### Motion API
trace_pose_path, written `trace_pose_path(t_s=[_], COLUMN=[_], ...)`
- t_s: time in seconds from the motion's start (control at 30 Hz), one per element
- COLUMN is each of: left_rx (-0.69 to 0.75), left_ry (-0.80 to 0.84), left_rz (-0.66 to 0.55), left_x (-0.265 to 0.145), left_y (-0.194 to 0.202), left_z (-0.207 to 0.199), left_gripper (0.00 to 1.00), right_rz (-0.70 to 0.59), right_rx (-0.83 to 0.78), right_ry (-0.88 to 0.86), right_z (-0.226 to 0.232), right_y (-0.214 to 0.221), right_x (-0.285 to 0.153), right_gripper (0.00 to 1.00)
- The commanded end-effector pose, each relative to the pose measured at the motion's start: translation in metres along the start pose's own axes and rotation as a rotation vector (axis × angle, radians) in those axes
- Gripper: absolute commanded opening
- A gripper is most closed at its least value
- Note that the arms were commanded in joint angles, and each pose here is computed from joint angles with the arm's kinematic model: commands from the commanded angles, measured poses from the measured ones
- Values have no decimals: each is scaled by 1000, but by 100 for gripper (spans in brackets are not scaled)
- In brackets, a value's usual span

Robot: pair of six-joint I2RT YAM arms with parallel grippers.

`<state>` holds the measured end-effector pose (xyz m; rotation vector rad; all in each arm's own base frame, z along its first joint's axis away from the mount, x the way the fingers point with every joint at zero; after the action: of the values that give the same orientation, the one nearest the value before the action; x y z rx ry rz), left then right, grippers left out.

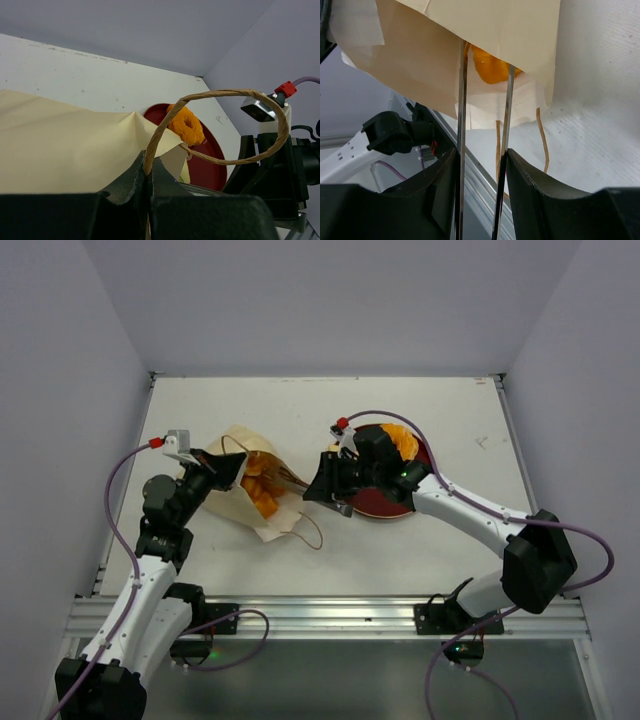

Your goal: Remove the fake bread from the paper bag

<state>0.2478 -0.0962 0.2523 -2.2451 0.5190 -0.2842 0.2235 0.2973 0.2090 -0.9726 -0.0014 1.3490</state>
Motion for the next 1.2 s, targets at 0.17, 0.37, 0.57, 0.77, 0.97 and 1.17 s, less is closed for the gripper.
trace_pose_path(t_s=[0.17, 0.37, 0.57, 0.77, 0.97, 1.17], left_rx=[29, 34, 37, 41, 43, 38], left_ry=[47, 50, 52, 56, 60, 62], left_rz=[-72, -71, -69, -69, -67, -62], left_x=[2, 1, 1, 0, 0, 1], left_y=[-14, -15, -14, -14, -14, -13], left_z=[-12, -13, -14, -15, -15, -15], left_gripper=[0, 0, 0, 0, 0, 0], right_rz=[-104, -106, -118, -135, -157, -141], right_rx=[54, 81, 110, 185, 240, 261], right_ry=[-71, -38, -29, -56, -98, -103], right_z=[18, 9, 6, 1, 1, -1], right_y=[-32, -34, -39, -46, -57, -57], right_x=[3, 13, 18, 18, 21, 28], right_gripper=[46, 44, 43, 43, 44, 44])
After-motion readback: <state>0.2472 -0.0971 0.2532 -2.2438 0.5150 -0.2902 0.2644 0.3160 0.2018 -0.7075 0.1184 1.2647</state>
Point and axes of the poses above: each gripper's point midway between its finger pads, its own x axis out along the fingers, its own z axis along the line the jaws close on, y = z × x, the point moved 5 cm from there along -x, back along the fingers, and after that the axes turned 8 degrees about -x, right-handed, at the moved point
